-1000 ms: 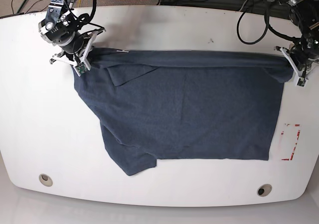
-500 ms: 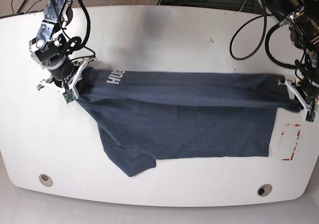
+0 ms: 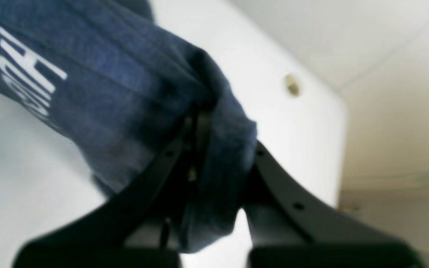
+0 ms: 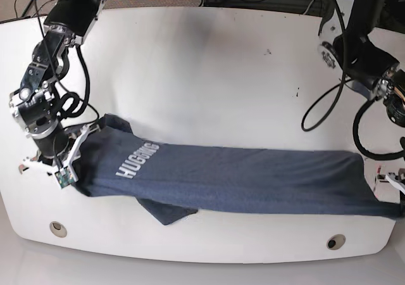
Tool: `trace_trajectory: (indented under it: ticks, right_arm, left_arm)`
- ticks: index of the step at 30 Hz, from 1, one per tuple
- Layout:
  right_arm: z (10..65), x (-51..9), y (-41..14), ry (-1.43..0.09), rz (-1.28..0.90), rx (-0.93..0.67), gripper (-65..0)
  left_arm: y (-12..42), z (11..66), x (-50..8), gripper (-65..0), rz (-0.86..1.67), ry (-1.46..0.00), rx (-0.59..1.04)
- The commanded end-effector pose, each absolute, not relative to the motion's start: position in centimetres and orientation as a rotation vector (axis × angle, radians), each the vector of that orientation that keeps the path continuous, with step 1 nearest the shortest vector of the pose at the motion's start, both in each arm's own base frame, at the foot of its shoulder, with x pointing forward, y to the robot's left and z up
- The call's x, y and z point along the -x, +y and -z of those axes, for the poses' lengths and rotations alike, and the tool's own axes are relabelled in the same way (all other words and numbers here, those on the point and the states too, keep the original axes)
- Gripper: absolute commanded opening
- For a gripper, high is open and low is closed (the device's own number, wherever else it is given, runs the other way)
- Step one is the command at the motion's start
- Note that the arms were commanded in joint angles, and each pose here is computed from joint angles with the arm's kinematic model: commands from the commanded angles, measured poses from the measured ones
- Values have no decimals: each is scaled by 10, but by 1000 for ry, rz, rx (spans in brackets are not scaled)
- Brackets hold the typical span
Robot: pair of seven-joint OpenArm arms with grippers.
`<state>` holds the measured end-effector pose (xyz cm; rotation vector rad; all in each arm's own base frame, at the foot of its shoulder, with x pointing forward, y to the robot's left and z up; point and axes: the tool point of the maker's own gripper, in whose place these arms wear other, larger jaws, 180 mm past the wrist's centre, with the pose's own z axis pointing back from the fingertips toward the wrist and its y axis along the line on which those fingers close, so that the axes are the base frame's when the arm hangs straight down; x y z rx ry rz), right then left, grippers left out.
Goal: Layout the t-shirt on the table in an organized manner, then fold the t-shirt properly
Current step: 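Lift the held navy shirt up high with both grippers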
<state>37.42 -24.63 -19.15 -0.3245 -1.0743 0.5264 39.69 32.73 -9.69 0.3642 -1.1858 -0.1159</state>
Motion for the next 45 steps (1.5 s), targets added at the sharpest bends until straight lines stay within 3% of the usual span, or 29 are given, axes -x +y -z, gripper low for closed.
trace_trajectory:
  ticks: [1, 10, 21, 45]
  right_arm:
    - [146, -388, -264, -1124, -530, 459, -650]
    - [49, -416, -254, -1291, -621, 607, -650]
    - [-45, -427, -236, -1430, -716, 762, -648]
    - [-122, -421, -237, -1559, -677, 848, -648]
  left_arm:
    - [341, 43, -397, -640, 79, -1296, -445]
    - [318, -51, -410, -640, 149, -1491, -500]
    - [311, -103, -427, -640, 161, -1573, -447]
    - [293, -155, -442, -640, 220, -1633, -404]
